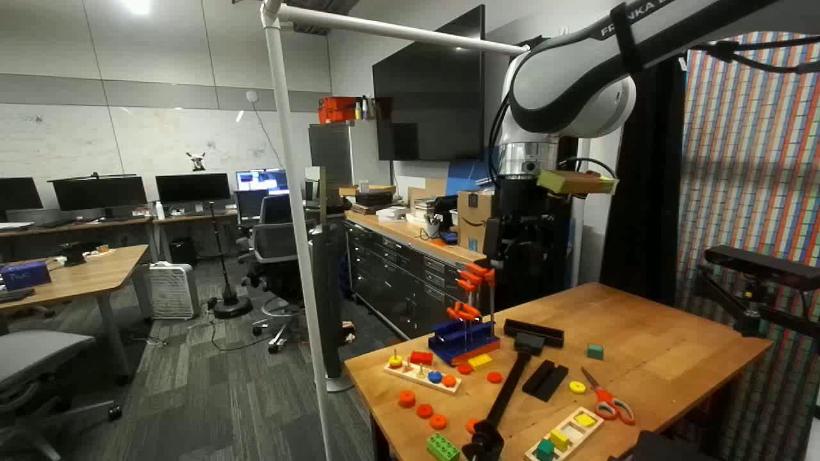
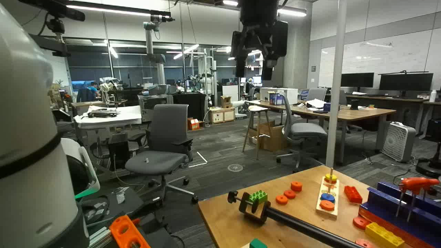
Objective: Pick up the yellow object from the wooden object and put it on the table
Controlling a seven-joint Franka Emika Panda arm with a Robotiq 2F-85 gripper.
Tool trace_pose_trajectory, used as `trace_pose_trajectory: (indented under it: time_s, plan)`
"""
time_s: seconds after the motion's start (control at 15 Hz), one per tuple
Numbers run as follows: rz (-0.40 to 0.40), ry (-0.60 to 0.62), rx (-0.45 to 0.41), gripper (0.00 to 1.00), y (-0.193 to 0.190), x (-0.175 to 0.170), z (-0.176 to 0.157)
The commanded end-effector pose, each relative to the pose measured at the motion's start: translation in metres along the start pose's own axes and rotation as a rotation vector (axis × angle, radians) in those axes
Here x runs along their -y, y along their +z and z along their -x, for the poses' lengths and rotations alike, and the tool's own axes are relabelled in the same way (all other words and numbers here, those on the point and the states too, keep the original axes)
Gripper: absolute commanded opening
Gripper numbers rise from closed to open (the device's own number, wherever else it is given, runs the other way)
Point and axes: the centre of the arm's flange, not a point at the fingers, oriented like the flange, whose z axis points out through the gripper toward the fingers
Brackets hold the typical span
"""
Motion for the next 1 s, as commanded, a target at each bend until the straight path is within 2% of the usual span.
trace_pose_trajectory:
  time_s: [0.0,0.4,0.67,0.93]
  plan:
    - [0.000,0.000,-0.004,1.00,-0.002,0.000,-0.001]
    - [0.006,0.001,-0.018,1.00,-0.004,-0.001,-0.003]
    - [0.062,-0.058,0.038,1.00,0.033,-0.008,-0.030]
    - [0.135,-0.155,0.044,1.00,0.086,-0.012,-0.077]
